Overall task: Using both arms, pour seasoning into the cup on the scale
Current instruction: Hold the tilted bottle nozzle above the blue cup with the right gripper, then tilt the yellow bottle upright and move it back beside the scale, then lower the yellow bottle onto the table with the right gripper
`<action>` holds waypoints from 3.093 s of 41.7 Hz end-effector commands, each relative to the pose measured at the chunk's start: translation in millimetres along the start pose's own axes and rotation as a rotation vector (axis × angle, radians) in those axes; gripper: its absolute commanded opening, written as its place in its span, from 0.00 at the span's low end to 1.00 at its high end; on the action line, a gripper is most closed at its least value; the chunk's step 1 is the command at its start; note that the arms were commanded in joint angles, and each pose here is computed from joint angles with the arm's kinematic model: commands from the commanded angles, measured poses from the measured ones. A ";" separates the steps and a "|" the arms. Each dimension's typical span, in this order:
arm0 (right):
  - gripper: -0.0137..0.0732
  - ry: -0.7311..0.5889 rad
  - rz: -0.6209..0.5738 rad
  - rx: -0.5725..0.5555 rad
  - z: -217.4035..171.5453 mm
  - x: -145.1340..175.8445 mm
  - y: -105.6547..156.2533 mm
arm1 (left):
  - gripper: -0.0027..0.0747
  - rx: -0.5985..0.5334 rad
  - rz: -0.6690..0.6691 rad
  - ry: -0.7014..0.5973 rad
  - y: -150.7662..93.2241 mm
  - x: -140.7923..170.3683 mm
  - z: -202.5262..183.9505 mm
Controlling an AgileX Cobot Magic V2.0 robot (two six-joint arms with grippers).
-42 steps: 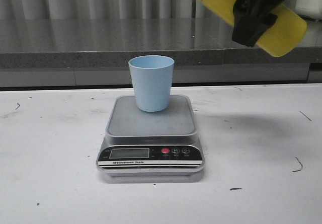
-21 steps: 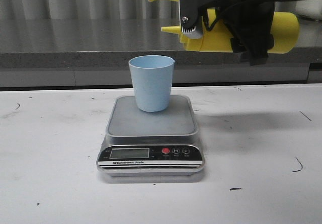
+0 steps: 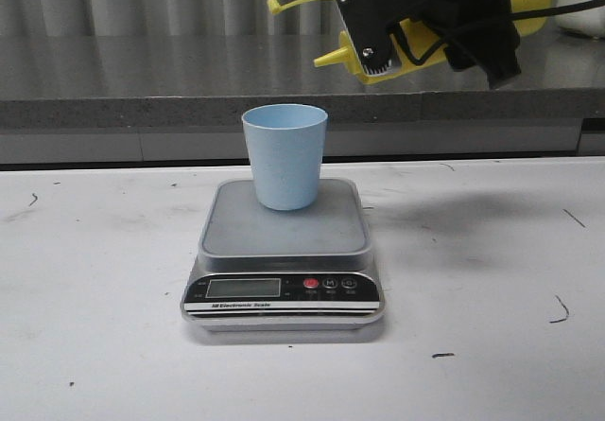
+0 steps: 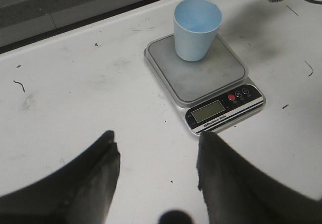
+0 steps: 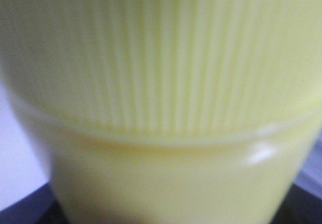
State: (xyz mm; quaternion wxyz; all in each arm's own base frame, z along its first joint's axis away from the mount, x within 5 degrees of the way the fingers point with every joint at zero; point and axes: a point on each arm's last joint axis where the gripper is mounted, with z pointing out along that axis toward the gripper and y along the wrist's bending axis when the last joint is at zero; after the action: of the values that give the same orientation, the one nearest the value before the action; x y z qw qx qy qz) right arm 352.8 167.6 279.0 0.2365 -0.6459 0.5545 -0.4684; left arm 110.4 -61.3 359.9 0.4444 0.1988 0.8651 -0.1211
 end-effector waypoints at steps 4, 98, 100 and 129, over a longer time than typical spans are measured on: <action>0.57 0.035 -0.023 0.148 -18.8 17.4 -31.8 | 0.50 0.006 -0.009 -0.093 -0.5 -11.8 -5.3; 0.57 -0.800 1.698 -0.004 11.3 78.4 99.5 | 0.50 0.006 -0.009 -0.093 -0.5 -11.8 -5.3; 0.57 -0.816 1.698 0.006 15.6 75.8 101.7 | 0.50 0.006 -0.009 -0.093 -0.5 -11.8 -5.3; 0.57 -0.872 1.713 0.133 67.5 57.0 114.9 | 0.50 0.006 -0.009 -0.093 -0.5 -11.8 -5.3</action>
State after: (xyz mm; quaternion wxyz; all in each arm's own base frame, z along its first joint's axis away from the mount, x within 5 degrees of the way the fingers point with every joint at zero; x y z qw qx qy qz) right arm 341.8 68.7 139.6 0.6404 -0.1305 0.7487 0.1110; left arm 110.4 -61.3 359.9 0.4444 0.1988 0.8651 -0.1211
